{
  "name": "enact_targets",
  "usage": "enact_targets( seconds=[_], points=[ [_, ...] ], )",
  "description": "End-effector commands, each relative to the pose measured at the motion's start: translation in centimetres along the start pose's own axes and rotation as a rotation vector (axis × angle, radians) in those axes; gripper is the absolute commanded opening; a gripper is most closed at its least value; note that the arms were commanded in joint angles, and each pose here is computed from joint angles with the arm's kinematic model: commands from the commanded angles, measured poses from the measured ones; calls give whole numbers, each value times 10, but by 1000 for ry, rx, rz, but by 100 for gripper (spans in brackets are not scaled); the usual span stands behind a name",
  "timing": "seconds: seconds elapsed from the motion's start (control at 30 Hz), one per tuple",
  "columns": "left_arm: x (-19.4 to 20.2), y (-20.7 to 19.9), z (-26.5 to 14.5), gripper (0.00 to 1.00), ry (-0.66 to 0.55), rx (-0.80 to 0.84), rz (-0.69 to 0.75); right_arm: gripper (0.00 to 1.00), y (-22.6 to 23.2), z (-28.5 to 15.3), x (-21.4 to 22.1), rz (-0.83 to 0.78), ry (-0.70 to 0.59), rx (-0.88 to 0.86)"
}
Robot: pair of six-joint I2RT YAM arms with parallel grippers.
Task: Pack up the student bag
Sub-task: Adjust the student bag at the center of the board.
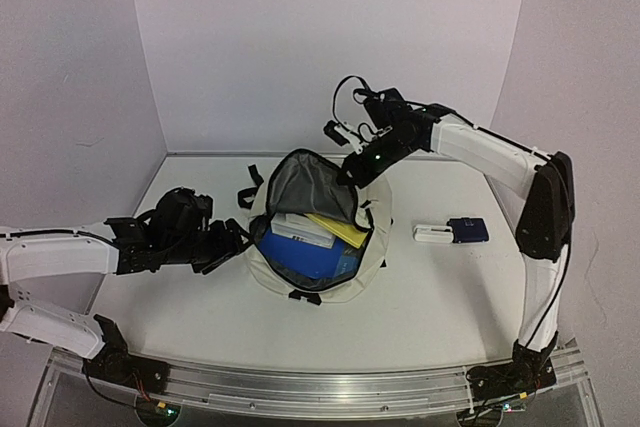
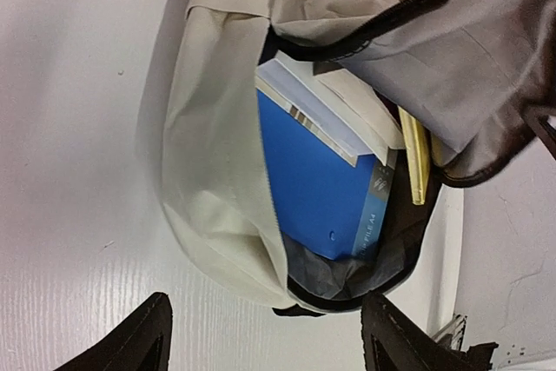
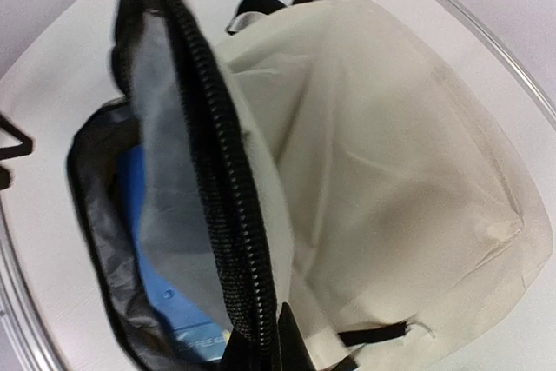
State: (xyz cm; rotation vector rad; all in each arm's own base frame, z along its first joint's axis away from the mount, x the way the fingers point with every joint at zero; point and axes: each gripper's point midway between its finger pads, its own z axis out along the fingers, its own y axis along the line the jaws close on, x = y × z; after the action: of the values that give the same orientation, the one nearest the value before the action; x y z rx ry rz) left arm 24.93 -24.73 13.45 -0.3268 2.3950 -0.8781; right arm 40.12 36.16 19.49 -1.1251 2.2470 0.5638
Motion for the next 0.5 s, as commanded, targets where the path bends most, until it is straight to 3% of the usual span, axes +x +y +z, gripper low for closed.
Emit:
enact_targets(
  seconds=[0.0, 0.23, 0.33, 0.47],
  points=[
    [-9, 16, -2, 74, -14, -22, -71, 0, 81, -21, 10, -175, 13, -89],
    [-27, 20, -12, 73, -28, -30, -77, 0, 139, 21, 95, -329, 233, -139],
    [-30, 23, -11, 74, -30, -35, -88, 6, 156, 34, 118, -364, 296, -172],
    [-19, 22, -1, 78, 29, -11, -93, 36, 164, 34, 118, -360, 311, -199]
  ],
)
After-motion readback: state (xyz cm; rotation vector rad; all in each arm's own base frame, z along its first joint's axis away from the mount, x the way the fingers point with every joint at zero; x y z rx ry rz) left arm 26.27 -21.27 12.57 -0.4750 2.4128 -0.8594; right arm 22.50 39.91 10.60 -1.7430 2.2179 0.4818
